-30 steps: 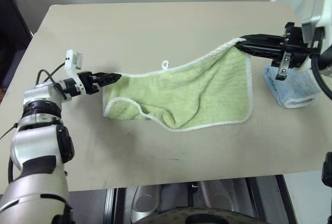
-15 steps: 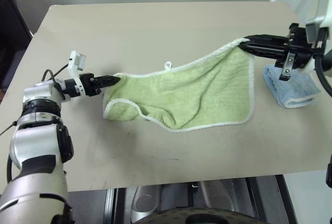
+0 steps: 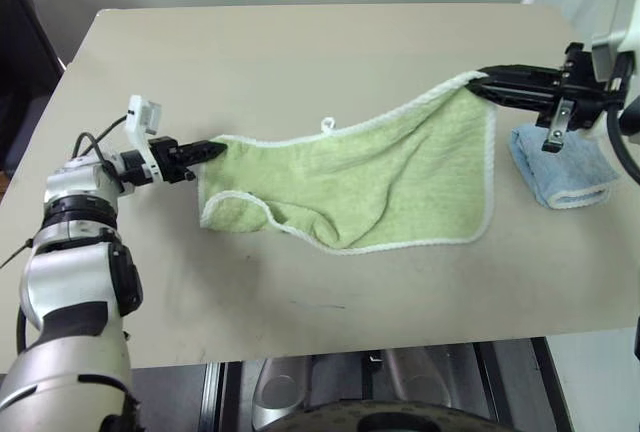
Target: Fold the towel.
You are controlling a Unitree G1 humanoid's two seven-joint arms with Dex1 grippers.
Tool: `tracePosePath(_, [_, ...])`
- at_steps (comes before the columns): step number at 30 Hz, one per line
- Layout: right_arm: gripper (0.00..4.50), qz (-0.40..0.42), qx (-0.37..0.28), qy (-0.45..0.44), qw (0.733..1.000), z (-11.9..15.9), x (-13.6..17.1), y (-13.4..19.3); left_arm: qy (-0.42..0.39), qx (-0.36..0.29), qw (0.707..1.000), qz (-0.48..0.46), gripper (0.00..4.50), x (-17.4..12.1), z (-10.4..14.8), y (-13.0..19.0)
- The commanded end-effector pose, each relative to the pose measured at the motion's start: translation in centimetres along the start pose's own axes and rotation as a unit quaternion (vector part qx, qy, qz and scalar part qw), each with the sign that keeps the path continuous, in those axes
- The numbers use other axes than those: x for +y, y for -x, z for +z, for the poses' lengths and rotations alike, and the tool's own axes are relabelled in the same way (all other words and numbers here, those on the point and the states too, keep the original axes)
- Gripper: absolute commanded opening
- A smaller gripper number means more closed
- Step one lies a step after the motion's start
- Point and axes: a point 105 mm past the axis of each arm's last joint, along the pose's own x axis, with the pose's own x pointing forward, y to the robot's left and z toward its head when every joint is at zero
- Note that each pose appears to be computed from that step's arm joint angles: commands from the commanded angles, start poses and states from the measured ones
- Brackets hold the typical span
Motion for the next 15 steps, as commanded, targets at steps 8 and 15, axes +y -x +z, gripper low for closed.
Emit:
tracePosePath(8, [0.0,-0.181,-0.029,0.02,0.983,0.0,-8.2,1.2,-0.081,-0.273,0.946,0.154,0.34,0.9,12.6,0.4])
tracePosePath(15, [0.0,-0.27,-0.069,0.034,0.96,-0.3,-13.1,1.2,-0.1,-0.342,0.918,0.176,0.34,-0.2,17.4,1.5])
